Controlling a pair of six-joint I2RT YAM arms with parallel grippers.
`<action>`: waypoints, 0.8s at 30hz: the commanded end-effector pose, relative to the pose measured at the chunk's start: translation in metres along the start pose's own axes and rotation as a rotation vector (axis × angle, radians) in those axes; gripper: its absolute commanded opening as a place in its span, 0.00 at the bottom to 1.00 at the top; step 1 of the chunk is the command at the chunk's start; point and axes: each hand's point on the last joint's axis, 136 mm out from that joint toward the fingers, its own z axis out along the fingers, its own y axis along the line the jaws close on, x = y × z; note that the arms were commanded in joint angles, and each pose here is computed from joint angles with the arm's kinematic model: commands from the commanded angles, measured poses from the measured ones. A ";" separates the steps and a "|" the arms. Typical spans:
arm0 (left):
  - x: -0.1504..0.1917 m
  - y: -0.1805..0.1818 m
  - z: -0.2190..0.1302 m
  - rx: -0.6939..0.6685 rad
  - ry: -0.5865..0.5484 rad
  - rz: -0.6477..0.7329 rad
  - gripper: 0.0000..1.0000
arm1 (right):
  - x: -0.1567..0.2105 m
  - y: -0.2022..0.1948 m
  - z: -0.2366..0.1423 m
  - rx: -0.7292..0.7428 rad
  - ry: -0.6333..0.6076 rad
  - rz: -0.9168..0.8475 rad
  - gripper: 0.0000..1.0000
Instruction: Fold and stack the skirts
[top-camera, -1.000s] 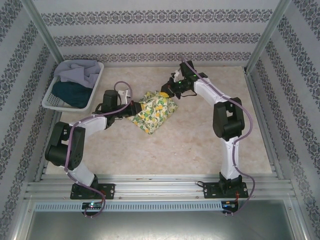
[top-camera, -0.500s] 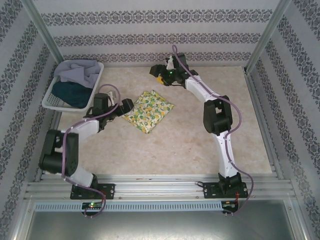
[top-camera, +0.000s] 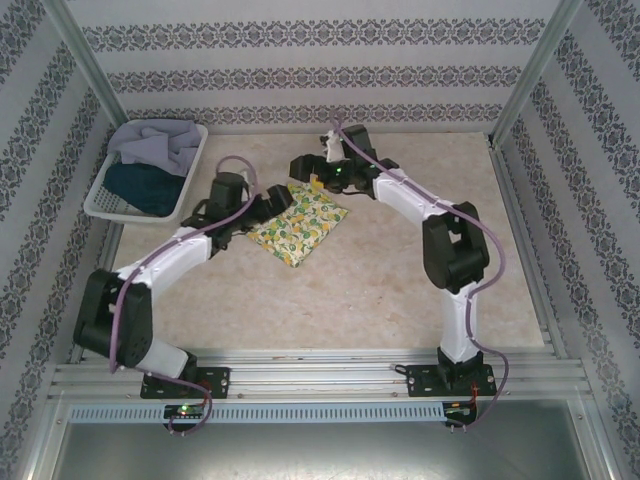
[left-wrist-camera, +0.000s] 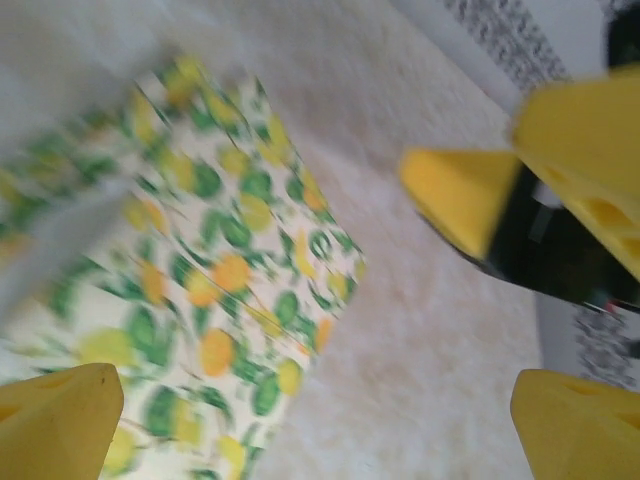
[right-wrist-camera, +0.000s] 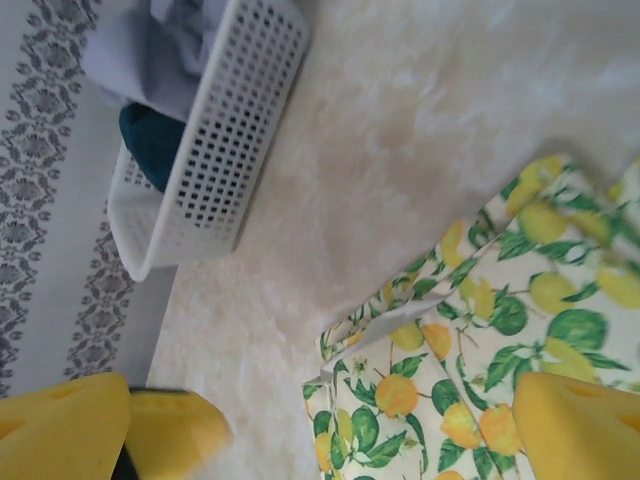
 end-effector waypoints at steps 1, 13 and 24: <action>0.000 -0.018 0.022 0.157 0.001 -0.189 1.00 | 0.009 -0.016 0.033 -0.092 0.048 0.120 0.98; 0.033 0.091 0.058 -0.205 0.009 -0.192 1.00 | 0.023 -0.131 0.037 0.189 -0.042 0.410 0.98; -0.017 0.032 0.055 -0.203 0.023 0.092 1.00 | 0.029 -0.217 -0.055 0.441 -0.284 0.563 0.98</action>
